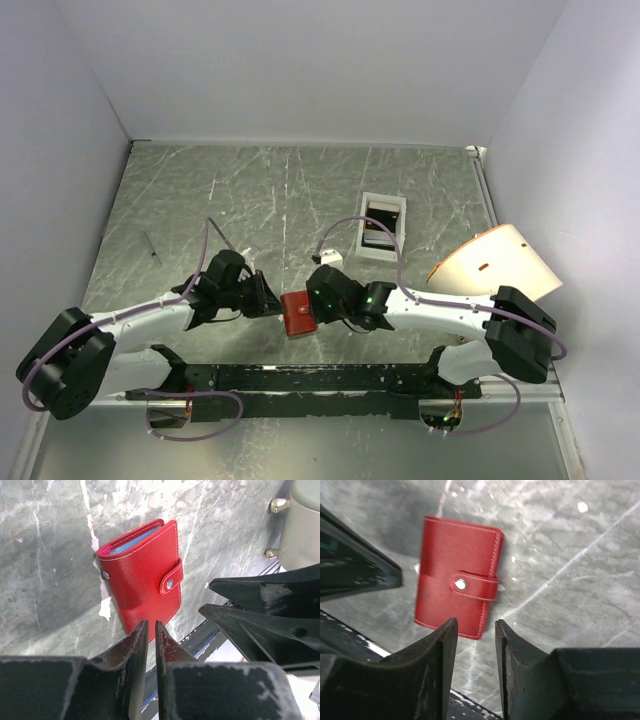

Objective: Put the credit cards into the card holder
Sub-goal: Adjust the card holder at the center of the board, then open the card holder at the center of the board.

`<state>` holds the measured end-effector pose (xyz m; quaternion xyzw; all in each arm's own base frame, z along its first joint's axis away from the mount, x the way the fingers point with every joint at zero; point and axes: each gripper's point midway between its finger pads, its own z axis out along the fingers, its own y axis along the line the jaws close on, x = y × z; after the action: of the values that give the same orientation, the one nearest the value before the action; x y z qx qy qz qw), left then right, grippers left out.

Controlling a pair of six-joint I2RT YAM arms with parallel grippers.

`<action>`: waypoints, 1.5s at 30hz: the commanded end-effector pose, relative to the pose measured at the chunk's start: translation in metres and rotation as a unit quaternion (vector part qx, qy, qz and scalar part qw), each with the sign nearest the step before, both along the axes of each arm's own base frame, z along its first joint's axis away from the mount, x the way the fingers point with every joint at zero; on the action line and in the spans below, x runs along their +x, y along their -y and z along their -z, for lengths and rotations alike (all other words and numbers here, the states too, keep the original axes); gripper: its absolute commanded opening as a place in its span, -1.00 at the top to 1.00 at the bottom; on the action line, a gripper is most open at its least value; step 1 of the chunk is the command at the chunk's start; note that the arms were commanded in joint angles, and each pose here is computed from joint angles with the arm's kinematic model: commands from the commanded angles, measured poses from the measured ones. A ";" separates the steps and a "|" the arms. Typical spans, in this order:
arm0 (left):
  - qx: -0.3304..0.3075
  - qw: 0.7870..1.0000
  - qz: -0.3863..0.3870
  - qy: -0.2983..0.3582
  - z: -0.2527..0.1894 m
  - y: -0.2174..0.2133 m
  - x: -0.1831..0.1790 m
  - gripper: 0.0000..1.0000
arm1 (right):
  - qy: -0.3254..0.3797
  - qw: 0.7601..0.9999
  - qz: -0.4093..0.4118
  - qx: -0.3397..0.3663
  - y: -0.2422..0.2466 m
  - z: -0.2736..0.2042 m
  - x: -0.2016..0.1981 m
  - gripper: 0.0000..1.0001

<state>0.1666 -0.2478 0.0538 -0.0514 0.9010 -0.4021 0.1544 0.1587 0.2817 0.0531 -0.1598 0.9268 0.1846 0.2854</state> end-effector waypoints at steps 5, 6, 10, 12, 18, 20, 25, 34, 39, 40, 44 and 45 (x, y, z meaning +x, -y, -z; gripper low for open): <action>0.000 1.000 0.018 0.015 -0.008 0.012 0.019 0.62 | 0.005 1.000 0.010 0.024 -0.028 -0.021 0.013 0.24; -0.001 1.000 0.020 0.016 -0.008 0.013 0.021 0.63 | 0.005 1.000 0.010 0.021 -0.030 -0.020 0.014 0.24; -0.018 0.999 0.031 0.011 -0.005 0.020 0.023 0.64 | 0.004 1.000 0.010 0.009 -0.036 -0.014 0.018 0.23; -0.016 0.999 0.034 0.002 0.002 0.021 0.021 0.64 | 0.001 1.000 0.005 0.005 -0.039 -0.011 0.019 0.23; 0.013 0.999 0.026 -0.028 0.030 0.011 0.014 0.66 | -0.002 0.999 0.007 -0.041 -0.036 0.009 0.023 0.18; 0.016 0.999 0.025 -0.035 0.035 0.009 0.011 0.65 | -0.006 0.998 0.006 -0.056 -0.034 0.016 0.023 0.18; 0.016 0.999 0.021 -0.040 0.040 0.006 0.005 0.65 | -0.017 0.997 0.008 -0.079 -0.028 0.033 0.021 0.18; 0.034 0.998 0.020 -0.040 0.044 0.000 0.005 0.65 | -0.014 0.993 0.018 -0.119 -0.015 0.044 0.022 0.23; 0.041 0.998 0.016 -0.041 0.046 -0.003 0.004 0.65 | 0.001 0.990 0.031 -0.140 -0.001 0.040 0.025 0.41; 0.044 0.998 0.016 -0.041 0.046 -0.003 0.004 0.65 | 0.003 0.990 0.031 -0.139 -0.001 0.039 0.025 0.45; 0.046 0.998 0.014 -0.038 0.046 -0.005 0.004 0.65 | 0.008 0.991 0.030 -0.131 0.000 0.035 0.024 0.59; 0.046 0.998 0.013 -0.038 0.046 -0.005 0.004 0.65 | 0.008 0.991 0.030 -0.129 -0.001 0.034 0.024 0.63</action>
<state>0.1776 -0.2572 0.0220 -0.0458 0.9100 -0.3934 0.1224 0.1836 0.3126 0.0283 -0.1677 0.9398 0.1074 0.2776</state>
